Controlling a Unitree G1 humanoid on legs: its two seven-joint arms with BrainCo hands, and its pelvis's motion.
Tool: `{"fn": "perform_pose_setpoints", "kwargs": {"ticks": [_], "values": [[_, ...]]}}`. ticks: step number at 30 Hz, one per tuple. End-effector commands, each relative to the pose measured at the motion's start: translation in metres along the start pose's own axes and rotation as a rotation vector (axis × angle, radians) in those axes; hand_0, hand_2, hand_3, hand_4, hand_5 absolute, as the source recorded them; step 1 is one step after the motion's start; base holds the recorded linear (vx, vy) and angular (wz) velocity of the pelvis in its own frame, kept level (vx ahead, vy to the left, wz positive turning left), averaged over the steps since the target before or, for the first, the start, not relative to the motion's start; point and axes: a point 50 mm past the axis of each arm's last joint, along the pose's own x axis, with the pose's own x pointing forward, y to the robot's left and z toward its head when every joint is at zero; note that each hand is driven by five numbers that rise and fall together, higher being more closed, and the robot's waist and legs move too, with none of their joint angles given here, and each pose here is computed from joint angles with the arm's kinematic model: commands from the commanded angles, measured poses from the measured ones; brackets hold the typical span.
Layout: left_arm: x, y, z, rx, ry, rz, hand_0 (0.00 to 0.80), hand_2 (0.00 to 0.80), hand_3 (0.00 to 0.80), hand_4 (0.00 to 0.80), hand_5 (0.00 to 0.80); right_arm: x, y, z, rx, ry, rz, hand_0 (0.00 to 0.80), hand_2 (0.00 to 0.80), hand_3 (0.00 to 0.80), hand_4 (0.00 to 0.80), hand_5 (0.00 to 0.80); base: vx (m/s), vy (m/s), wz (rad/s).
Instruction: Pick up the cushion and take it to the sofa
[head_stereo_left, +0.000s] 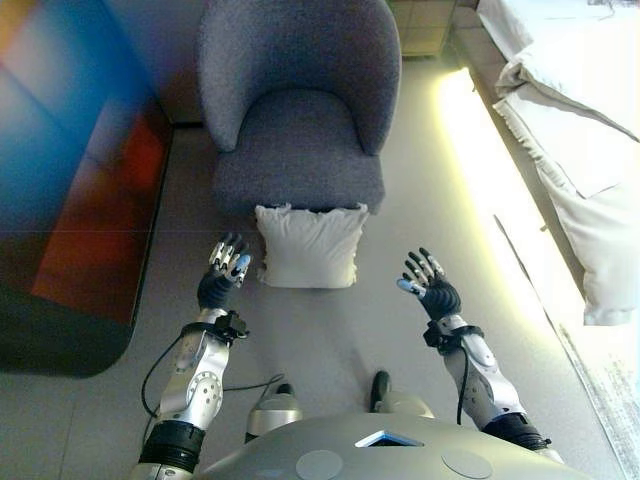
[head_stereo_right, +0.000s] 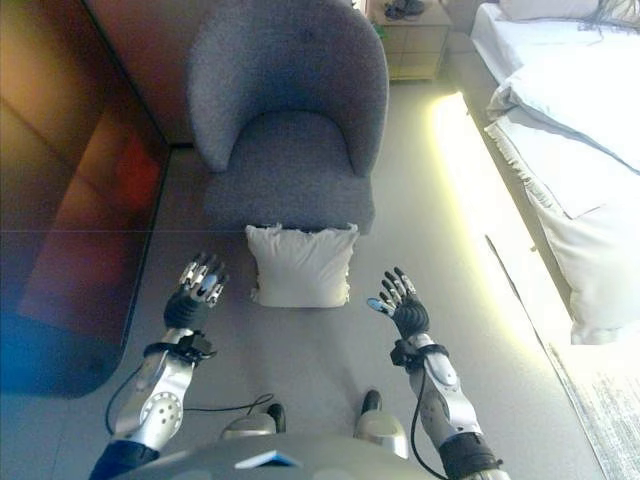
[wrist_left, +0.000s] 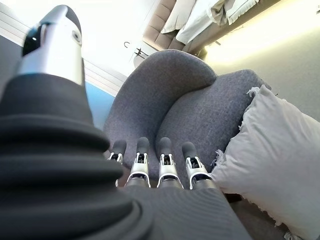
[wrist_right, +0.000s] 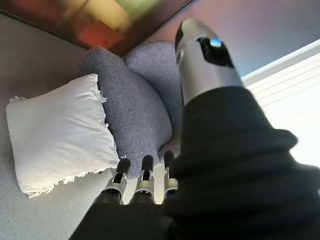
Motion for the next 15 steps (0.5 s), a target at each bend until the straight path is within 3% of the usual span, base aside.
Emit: {"fn": "perform_pose_setpoints", "kwargs": {"ticks": [1, 15], "values": [[0.0076, -0.0078, 0.0177, 0.038, -0.093, -0.057, 0.000, 0.000, 0.000, 0.000, 0.000, 0.0085, 0.0121, 0.0248, -0.017, -0.117, 0.060, 0.000, 0.000, 0.000, 0.000, 0.000, 0.000, 0.000, 0.00], [0.0089, -0.0100, 0.0211, 0.033, -0.125, -0.058, 0.000, 0.000, 0.000, 0.000, 0.000, 0.0102, 0.0153, 0.0267, -0.031, -0.129, 0.074, 0.000, 0.000, 0.000, 0.000, 0.000, -0.007, -0.002, 0.00]]}}
